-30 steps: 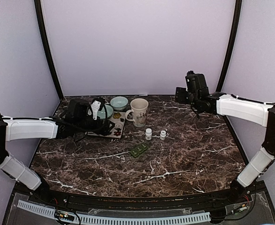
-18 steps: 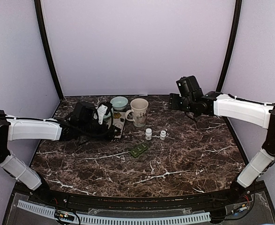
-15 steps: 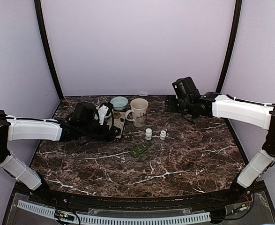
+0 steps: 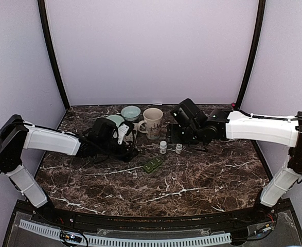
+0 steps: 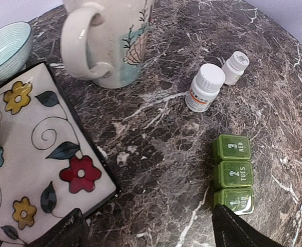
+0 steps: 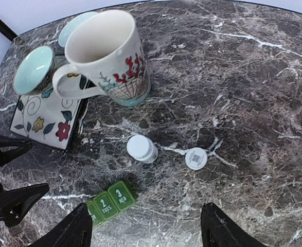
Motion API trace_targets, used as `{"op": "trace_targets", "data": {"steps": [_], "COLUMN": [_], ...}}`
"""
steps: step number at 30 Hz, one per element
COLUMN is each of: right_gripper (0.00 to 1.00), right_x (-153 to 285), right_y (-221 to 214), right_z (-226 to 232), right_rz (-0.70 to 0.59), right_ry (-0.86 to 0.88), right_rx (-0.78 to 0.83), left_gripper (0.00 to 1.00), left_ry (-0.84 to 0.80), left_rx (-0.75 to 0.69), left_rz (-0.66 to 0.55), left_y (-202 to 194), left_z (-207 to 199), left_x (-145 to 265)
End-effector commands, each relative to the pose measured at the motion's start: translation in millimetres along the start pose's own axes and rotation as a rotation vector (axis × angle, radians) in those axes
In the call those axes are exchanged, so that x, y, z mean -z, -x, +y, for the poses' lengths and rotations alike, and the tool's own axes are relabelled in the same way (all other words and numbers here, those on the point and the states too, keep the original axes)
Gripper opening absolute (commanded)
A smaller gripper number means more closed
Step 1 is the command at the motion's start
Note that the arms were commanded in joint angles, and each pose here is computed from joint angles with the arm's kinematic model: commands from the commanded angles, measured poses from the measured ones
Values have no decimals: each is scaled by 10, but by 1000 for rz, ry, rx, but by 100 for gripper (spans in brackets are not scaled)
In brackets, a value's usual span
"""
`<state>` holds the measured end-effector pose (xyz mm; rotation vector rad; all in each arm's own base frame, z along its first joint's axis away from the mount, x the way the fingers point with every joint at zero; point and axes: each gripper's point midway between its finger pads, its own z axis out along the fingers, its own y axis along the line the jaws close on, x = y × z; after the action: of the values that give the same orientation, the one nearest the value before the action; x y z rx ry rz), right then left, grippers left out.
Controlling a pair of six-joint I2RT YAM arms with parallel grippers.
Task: Sort the pills into containers
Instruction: Adjust the pill container at the center of the board.
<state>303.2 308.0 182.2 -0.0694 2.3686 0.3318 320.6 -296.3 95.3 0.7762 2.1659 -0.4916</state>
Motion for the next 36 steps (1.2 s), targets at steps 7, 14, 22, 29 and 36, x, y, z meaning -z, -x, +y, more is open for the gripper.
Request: {"op": "trace_targets", "data": {"steps": [7,14,22,29,36], "right_gripper": [59,44,33,33,32], "right_x": [-164,-409,-655,-792,-898], "right_y": [-638,-931,-1159,-1214,-1243], "right_z": [164,231,312,375,394], "right_rz": [169,268,334,359,379], "right_ry": [40,52,79,100,113], "right_rx": [67,164,226,254,254], "left_gripper": [76,53,29,20,17], "left_ry": [-89,-64,-67,-74,-99], "left_rx": [-45,-58,-57,-60,-49], "left_rz": [-7,28,95,137,161], "left_y": [162,131,40,-78,-209], "left_z": [-229,-185,-204,-257,-340], "left_x": [-184,-223,-330,-349,-340]}}
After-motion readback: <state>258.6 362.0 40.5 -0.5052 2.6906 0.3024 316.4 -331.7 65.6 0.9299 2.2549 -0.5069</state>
